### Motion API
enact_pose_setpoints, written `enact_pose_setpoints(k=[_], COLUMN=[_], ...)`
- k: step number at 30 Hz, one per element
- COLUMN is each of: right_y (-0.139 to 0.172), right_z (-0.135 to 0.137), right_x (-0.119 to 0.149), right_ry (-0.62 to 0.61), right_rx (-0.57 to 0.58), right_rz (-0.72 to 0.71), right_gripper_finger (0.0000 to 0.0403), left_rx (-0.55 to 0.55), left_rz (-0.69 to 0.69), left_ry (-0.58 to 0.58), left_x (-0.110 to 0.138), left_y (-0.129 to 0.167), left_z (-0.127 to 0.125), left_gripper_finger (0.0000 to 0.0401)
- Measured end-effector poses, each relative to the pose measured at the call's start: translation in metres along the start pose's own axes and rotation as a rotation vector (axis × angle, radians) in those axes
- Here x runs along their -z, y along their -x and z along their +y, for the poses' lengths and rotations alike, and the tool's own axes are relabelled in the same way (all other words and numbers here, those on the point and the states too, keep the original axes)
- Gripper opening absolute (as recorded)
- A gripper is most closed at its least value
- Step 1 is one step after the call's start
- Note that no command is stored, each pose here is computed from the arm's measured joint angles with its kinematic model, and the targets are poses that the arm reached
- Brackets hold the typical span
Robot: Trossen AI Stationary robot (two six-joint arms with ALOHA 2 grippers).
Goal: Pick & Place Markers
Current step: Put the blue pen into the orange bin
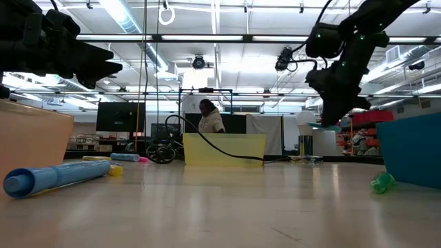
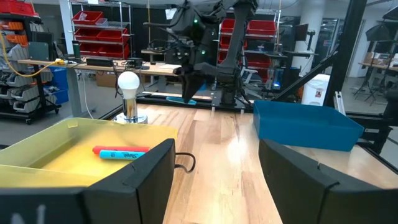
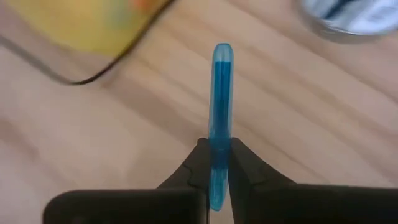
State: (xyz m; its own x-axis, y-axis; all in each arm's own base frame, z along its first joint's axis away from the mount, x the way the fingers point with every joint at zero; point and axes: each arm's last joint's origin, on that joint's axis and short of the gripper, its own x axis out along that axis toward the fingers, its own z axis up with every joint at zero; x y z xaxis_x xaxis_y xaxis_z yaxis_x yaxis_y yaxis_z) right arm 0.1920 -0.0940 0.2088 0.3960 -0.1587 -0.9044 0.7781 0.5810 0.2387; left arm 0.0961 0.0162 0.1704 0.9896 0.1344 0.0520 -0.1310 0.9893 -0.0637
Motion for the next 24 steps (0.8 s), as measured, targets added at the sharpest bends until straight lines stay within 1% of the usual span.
enact_pose_setpoints(k=[5, 11, 18, 24], right_y=[0.000, 0.005, 0.031, 0.046], right_z=[0.018, 0.035, 0.066, 0.095], right_x=[0.004, 0.005, -0.018, -0.037], right_ry=[0.060, 0.126, 0.259, 0.364], right_rx=[-0.094, -0.149, -0.233, -0.295], right_rz=[-0.022, -0.049, -0.153, -0.235], right_gripper_finger=[0.0022, 0.0020, 0.0017, 0.0017], left_rx=[0.000, 0.000, 0.000, 0.000], left_rz=[0.000, -0.001, -0.001, 0.000], left_ry=[0.000, 0.000, 0.000, 0.000], left_x=[0.000, 0.000, 0.000, 0.000], left_y=[0.000, 0.000, 0.000, 0.000], left_z=[0.000, 0.000, 0.000, 0.000], left_gripper_finger=[0.0238, 0.0238, 0.0238, 0.0238])
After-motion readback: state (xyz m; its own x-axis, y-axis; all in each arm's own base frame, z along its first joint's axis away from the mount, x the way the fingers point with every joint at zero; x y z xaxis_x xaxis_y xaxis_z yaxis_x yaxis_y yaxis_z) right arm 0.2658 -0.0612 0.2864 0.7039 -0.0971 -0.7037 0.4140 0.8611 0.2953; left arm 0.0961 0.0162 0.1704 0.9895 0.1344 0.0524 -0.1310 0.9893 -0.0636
